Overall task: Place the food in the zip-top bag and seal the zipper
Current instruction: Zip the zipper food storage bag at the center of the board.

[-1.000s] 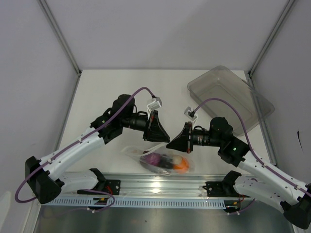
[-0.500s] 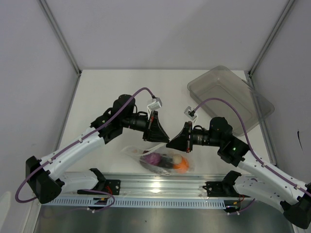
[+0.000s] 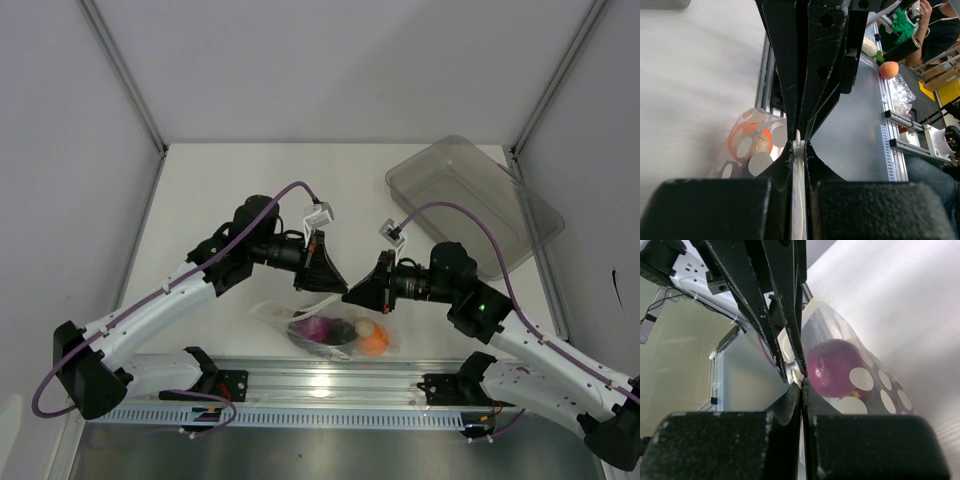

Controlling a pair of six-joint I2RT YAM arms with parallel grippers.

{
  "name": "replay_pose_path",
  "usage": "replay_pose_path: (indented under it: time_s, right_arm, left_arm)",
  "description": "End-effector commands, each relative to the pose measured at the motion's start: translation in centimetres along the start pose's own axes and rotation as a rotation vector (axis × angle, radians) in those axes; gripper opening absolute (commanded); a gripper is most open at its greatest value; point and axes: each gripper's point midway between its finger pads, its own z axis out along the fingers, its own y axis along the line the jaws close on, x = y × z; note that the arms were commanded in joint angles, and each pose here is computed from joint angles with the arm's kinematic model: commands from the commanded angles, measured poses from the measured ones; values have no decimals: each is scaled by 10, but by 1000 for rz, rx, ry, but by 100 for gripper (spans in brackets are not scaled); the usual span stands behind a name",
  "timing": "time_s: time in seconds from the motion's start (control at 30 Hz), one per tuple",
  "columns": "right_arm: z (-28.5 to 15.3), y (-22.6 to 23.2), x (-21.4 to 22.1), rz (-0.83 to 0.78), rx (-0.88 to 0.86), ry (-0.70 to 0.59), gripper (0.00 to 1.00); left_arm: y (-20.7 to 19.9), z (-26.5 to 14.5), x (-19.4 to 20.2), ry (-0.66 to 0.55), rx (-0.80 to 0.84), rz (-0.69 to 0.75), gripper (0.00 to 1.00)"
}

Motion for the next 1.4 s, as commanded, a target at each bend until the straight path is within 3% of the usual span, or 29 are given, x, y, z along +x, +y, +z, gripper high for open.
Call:
replay_pose_path:
  time_s: [0.0, 0.47, 1.37]
  right_arm:
    - [-3, 2, -25, -26, 47, -102, 0]
    - [-18, -20, -43, 11, 217, -220, 0]
    - [-46, -69, -42, 120, 407, -308, 0]
  left_arm:
    - [0, -1, 0, 17, -11, -10, 0]
    - [18, -6, 12, 67, -124, -28, 0]
    - [24, -46, 50, 103, -316, -23, 1]
